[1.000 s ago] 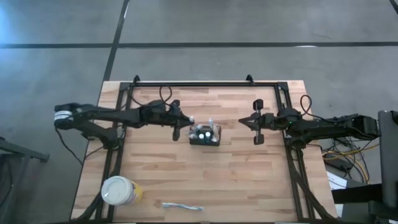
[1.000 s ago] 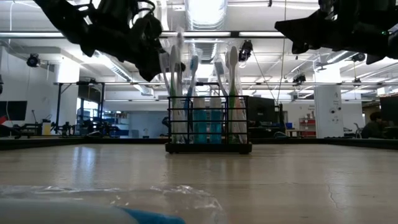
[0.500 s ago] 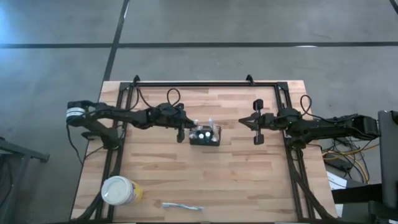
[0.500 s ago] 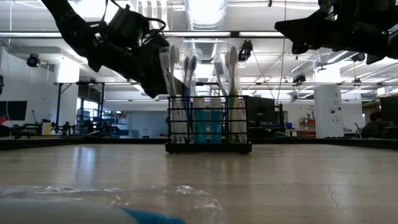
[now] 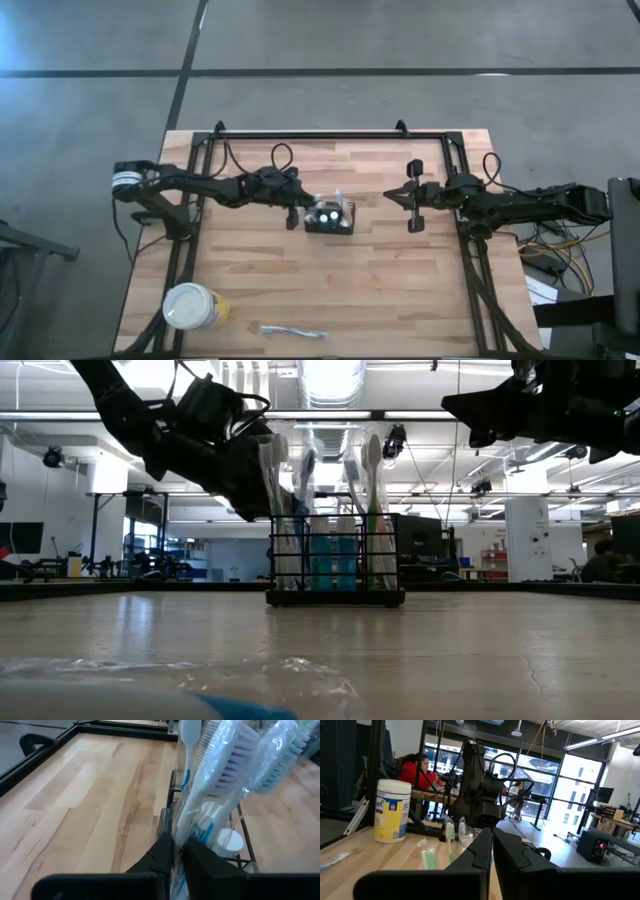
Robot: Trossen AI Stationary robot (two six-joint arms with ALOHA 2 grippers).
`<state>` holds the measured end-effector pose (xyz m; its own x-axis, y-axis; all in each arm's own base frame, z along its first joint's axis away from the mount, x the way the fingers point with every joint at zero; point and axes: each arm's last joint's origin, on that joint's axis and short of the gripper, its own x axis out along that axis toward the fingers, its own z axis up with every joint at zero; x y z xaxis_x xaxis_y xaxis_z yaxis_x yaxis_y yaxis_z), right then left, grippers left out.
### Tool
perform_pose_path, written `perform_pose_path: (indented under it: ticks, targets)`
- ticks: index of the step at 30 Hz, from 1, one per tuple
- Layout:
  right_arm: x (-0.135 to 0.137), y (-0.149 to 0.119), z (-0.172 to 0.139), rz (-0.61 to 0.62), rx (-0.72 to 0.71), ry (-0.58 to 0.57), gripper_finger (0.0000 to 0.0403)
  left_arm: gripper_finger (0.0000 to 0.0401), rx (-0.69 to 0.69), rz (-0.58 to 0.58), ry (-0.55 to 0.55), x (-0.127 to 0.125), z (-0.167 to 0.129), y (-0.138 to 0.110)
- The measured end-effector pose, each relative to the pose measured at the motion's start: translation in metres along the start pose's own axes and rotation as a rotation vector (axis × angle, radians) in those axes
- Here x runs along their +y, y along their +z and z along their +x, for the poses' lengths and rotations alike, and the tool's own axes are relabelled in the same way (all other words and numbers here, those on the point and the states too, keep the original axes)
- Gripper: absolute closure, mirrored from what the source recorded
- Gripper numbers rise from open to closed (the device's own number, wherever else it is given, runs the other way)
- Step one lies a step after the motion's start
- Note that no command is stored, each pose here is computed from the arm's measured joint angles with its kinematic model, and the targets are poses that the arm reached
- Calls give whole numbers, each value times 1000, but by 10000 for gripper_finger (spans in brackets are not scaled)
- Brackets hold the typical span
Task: Pick & Place toothbrushing station
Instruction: Put the purple toothbrush into the wire organizer, then put the blue toothbrush into the wire organizer
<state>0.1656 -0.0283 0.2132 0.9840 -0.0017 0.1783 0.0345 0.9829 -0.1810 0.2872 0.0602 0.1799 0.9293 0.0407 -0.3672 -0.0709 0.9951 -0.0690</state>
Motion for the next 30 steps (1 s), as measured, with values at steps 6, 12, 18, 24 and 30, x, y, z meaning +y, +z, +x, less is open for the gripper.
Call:
perform_pose_path:
  ticks: [6, 12, 18, 24, 30]
  targets:
    - [0, 0, 0, 0, 0, 0, 390, 331, 21, -23, 1, 0, -3, -2]
    - [0, 0, 0, 4, 0, 0, 390, 270, 20, -25, 2, 0, -4, -1]
    - [0, 0, 0, 11, 0, 0, 390, 198, -24, -17, -7, -2, -12, 9]
    - [0, 0, 0, 11, 2, 0, 390, 162, -68, -6, -9, -5, -26, 22]
    - [0, 0, 0, 11, 3, 0, 390, 160, -72, 6, 2, -7, -43, 31]
